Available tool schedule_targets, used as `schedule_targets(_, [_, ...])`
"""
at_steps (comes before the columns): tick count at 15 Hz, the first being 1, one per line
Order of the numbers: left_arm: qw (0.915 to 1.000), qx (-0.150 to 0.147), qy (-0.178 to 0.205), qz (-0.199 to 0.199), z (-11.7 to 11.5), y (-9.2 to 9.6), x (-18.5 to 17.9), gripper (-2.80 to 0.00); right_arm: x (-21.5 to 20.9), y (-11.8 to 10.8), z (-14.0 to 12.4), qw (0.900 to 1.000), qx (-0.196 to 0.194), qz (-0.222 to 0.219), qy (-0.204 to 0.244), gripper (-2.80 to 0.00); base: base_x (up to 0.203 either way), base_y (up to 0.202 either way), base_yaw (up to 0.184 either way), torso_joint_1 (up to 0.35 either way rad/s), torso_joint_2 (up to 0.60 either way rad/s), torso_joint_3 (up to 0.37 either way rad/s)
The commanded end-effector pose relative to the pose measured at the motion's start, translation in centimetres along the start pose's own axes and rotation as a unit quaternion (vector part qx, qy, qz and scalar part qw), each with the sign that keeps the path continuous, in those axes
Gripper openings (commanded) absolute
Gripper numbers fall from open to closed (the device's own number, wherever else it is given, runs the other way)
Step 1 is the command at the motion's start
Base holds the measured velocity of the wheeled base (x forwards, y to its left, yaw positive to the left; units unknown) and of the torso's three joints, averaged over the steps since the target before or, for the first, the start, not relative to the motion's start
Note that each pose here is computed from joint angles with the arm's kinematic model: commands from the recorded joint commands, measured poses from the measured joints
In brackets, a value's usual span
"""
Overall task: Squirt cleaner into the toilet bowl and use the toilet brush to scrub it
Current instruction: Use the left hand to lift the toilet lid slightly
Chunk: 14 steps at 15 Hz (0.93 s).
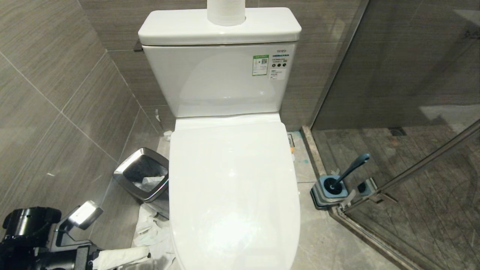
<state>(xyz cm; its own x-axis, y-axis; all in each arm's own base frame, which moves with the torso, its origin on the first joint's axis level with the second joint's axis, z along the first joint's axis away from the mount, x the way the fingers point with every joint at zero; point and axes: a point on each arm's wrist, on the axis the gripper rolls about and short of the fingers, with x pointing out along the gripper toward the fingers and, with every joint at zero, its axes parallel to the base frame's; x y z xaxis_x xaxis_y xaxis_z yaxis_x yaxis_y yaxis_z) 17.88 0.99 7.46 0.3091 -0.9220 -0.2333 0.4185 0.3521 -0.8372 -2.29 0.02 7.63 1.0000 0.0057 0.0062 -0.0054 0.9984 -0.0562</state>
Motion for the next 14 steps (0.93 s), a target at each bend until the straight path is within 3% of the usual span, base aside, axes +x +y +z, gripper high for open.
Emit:
schedule_targets(1, [1.0000,-0.001,0.000,-0.004,0.2,0.0,0.0,0.00,0.0,0.0,0.0,1.000,0.000,0.001,0.001,-2.80,0.000,0.000,0.000,0.000,0.00,0.000])
schedule_targets(9, [0.9998,0.016,-0.001,-0.008,4.4,2.8,0.9,0.00,0.0,0.0,0.0,1.000,0.000,0.000,0.000,-2.80,0.000,0.000,0.000,0.000,0.00,0.000])
schedule_targets(14, [0.9991,0.038,0.012,-0.016,4.9,5.4,2.4,0.00,0.0,0.0,0.0,1.000,0.000,0.001,0.001,-2.80,0.000,0.000,0.000,0.000,0.00,0.000])
